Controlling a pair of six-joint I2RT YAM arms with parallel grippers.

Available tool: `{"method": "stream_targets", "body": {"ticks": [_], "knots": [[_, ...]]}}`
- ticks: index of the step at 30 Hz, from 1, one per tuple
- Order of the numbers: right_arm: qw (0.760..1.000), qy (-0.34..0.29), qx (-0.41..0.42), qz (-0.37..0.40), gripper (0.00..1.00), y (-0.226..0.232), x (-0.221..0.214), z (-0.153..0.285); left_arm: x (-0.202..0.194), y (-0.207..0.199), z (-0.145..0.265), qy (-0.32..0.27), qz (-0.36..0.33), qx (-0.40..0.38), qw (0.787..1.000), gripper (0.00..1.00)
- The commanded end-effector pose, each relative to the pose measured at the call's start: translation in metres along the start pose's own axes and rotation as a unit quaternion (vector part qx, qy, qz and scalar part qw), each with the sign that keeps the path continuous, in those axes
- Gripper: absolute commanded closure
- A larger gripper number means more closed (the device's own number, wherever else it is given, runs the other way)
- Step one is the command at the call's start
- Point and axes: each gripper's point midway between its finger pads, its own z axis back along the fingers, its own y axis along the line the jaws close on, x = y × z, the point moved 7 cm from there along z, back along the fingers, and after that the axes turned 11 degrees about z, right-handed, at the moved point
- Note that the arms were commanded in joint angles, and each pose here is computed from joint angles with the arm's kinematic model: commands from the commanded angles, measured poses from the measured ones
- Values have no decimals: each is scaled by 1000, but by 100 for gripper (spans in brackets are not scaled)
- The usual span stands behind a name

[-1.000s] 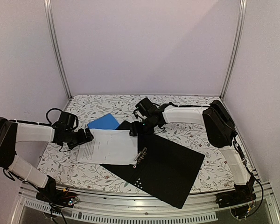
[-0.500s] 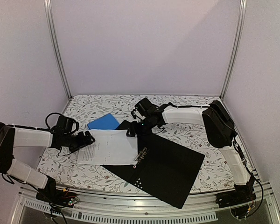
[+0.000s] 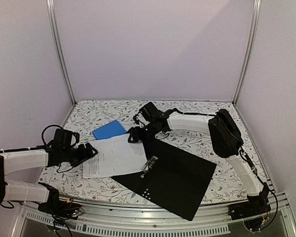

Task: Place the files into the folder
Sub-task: Adjust the file in the folder.

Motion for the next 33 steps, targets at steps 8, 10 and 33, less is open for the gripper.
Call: {"method": "stream_targets", "body": {"ticks": [8,10,33], "knots": [[1000,3,25,12,36,-6,10,-11,-25,16,17,0,31,5,1000,17],[999,3,29,16,37,-6,12,-12,-29,18,22,-1,37,1,999,18],[998,5,51,36,37,-16,31,-11,-78,10,27,35,-2,38,999,22]]}}
